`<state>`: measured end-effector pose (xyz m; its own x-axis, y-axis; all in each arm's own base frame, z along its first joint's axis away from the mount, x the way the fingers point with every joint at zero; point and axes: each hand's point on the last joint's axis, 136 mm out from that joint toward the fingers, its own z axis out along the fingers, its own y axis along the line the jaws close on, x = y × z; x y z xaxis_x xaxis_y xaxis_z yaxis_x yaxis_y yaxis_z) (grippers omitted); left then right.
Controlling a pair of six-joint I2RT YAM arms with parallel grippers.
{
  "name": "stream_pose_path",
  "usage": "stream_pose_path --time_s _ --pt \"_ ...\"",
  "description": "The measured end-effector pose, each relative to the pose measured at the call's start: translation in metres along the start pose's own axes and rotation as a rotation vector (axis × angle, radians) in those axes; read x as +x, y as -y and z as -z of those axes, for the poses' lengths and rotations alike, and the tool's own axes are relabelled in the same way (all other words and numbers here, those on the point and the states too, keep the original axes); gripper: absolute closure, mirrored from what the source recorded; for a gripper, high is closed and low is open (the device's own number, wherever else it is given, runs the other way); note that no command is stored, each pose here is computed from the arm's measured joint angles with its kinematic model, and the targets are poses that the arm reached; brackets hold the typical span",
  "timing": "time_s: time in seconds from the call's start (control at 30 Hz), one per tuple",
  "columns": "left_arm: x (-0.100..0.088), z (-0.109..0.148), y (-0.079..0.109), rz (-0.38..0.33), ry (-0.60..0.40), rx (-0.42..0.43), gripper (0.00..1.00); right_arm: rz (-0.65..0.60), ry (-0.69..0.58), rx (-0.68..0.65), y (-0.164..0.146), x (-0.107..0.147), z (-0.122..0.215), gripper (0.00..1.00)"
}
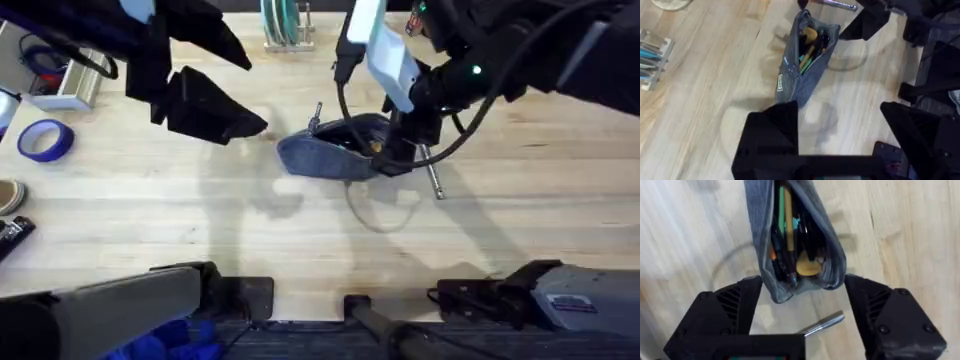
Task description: Unzip the bag, pick up the pens from the table one at a time and place them inside, then zip the bag closed.
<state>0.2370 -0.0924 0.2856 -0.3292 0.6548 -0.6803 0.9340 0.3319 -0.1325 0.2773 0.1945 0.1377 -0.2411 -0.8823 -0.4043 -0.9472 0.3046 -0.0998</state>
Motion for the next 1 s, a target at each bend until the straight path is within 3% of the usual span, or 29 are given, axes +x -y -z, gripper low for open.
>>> stream_pose_path --time_s 0.4,0.6,1.0 --pt "0.000 0.000 0.000 0.000 0.000 0.000 0.005 -0.258 0.028 0.050 -0.001 0.000 0.024 0.005" --pt "0.000 0.000 0.000 0.000 0.000 0.000 0.005 -0.420 -0.055 0.138 0.002 0.023 0.038 0.005" --pt "0.000 0.000 0.000 0.000 0.000 0.000 0.005 -0.788 -0.202 0.158 -0.006 0.068 0.056 0.005"
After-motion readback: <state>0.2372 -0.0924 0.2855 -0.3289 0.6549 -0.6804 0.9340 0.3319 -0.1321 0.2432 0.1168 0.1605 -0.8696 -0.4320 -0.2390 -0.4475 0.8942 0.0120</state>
